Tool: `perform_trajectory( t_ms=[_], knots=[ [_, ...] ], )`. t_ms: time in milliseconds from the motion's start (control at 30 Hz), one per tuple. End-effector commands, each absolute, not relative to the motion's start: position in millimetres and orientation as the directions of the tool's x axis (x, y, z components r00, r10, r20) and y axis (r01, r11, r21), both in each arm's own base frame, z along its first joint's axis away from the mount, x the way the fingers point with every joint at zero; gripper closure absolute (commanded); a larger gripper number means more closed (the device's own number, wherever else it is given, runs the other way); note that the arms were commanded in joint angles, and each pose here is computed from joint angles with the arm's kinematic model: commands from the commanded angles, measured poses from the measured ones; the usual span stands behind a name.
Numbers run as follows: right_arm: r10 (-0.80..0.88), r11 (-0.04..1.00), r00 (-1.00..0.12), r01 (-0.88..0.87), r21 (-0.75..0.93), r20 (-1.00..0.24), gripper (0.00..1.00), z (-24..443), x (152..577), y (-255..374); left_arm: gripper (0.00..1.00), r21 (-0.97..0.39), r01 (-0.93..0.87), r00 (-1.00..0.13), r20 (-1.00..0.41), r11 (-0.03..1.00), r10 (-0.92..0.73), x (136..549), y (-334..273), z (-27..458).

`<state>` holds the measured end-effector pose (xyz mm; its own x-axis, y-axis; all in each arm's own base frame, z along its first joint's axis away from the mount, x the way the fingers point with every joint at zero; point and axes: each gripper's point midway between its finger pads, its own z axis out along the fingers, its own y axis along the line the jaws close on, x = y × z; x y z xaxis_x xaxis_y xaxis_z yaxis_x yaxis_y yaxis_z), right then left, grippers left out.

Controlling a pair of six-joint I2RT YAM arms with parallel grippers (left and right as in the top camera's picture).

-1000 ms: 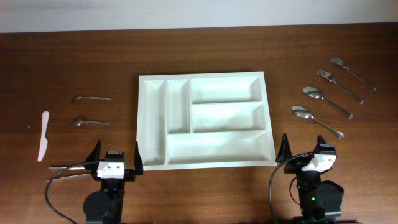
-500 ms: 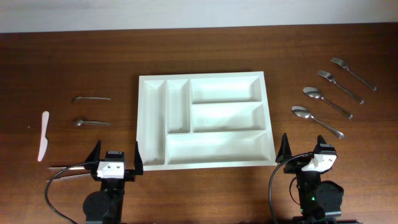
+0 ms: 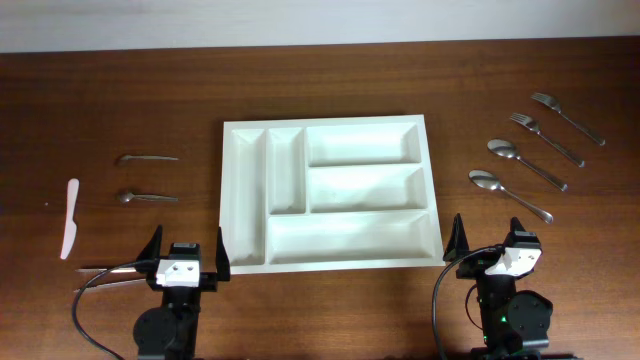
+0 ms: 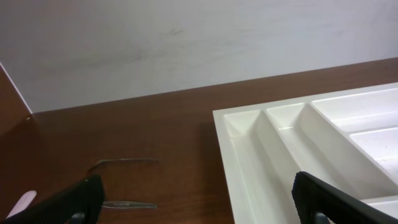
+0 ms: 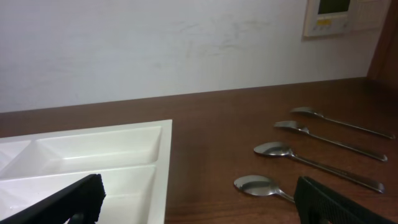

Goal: Pack container

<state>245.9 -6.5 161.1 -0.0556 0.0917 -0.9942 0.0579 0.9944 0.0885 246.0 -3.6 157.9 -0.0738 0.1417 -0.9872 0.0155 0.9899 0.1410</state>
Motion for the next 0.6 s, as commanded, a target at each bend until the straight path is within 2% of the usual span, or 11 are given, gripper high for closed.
perform_trajectory(
  t_ms=[0,233,567],
  knots=[
    [0.09,0.994,-0.067,0.072,0.086,-0.994,0.01,157,246,-8,0.01,0.152,0.023,-0.079,-0.985,0.988,0.153,246,-4,156],
    [0.091,0.994,-0.068,0.063,0.087,-0.993,0.01,157,246,-6,0.01,0.152,0.023,-0.079,-0.985,0.988,0.153,246,-4,156],
    [0.134,0.984,-0.089,-0.105,0.143,-0.987,0.01,157,245,23,0.01,0.152,0.023,-0.079,-0.985,0.988,0.153,246,-4,156]
  ],
)
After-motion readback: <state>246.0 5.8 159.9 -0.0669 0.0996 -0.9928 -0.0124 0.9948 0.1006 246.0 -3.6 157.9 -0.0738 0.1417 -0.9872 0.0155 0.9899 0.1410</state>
